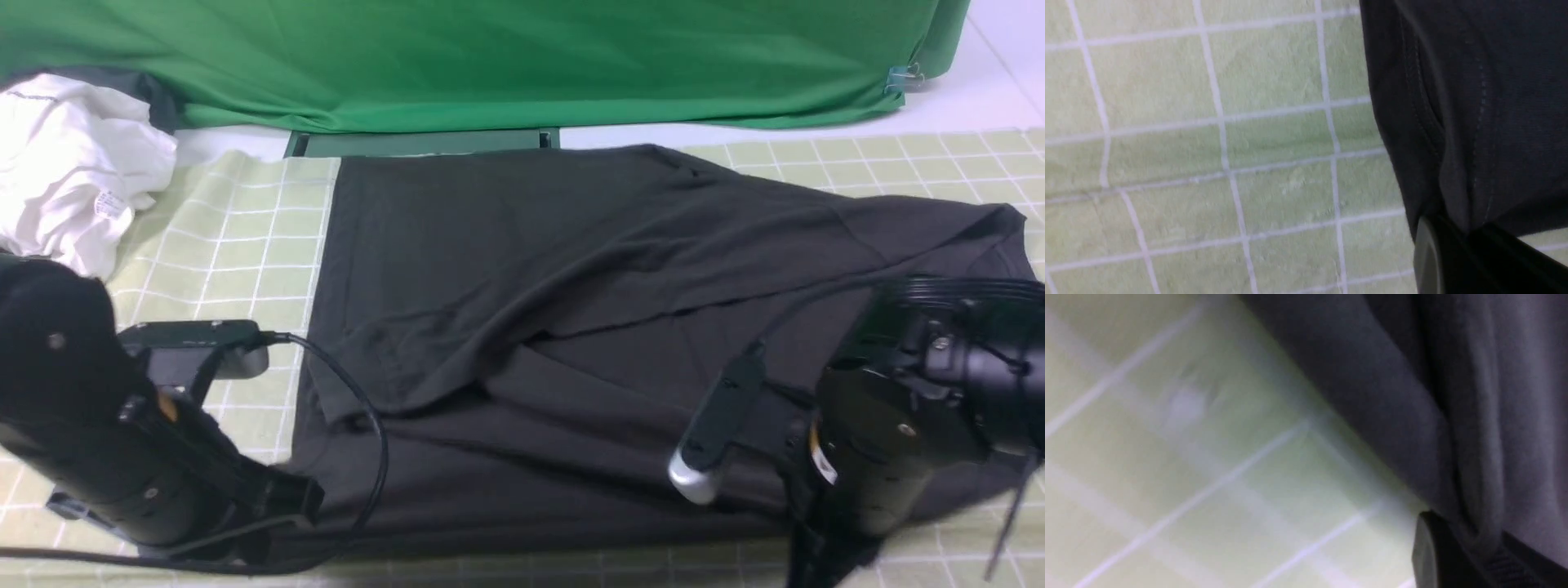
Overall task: Fold a long-sleeved shirt over a green coffee tablecloth.
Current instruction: 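Fold the black garment in half by bringing its near edge over to the far edge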
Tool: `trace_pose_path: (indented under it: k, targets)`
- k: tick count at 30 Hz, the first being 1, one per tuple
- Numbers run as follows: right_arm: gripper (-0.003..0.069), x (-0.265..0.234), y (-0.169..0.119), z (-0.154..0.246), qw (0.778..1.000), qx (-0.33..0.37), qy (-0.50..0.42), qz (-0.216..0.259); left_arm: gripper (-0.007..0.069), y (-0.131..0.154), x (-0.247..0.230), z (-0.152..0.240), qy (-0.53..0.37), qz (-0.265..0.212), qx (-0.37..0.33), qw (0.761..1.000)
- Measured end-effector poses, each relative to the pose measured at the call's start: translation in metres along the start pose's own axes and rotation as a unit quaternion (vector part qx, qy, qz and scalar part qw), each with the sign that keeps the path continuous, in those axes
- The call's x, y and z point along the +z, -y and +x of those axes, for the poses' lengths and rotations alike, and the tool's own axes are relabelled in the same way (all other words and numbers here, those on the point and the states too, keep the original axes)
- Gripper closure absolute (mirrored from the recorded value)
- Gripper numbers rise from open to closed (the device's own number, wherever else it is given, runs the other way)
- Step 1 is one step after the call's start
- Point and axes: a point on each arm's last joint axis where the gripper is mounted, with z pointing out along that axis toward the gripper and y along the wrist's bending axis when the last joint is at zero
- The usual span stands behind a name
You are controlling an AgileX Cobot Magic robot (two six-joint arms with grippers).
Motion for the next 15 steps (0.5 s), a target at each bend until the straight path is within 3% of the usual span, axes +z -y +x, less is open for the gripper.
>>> trace_pose_path:
  k: [8,15]
  targets:
    - [0.0629,-0.004,-0.009,0.028,0.999,0.034,-0.010,-0.029,0.0608,0.001,-0.001,0.027,-0.002,0.034,-0.020,0.999]
    - [0.0629,-0.028,0.002,0.017,0.999,0.016,0.028,0.015,0.0608,0.005,-0.016,0.018,0.055,0.049,-0.025,0.997]
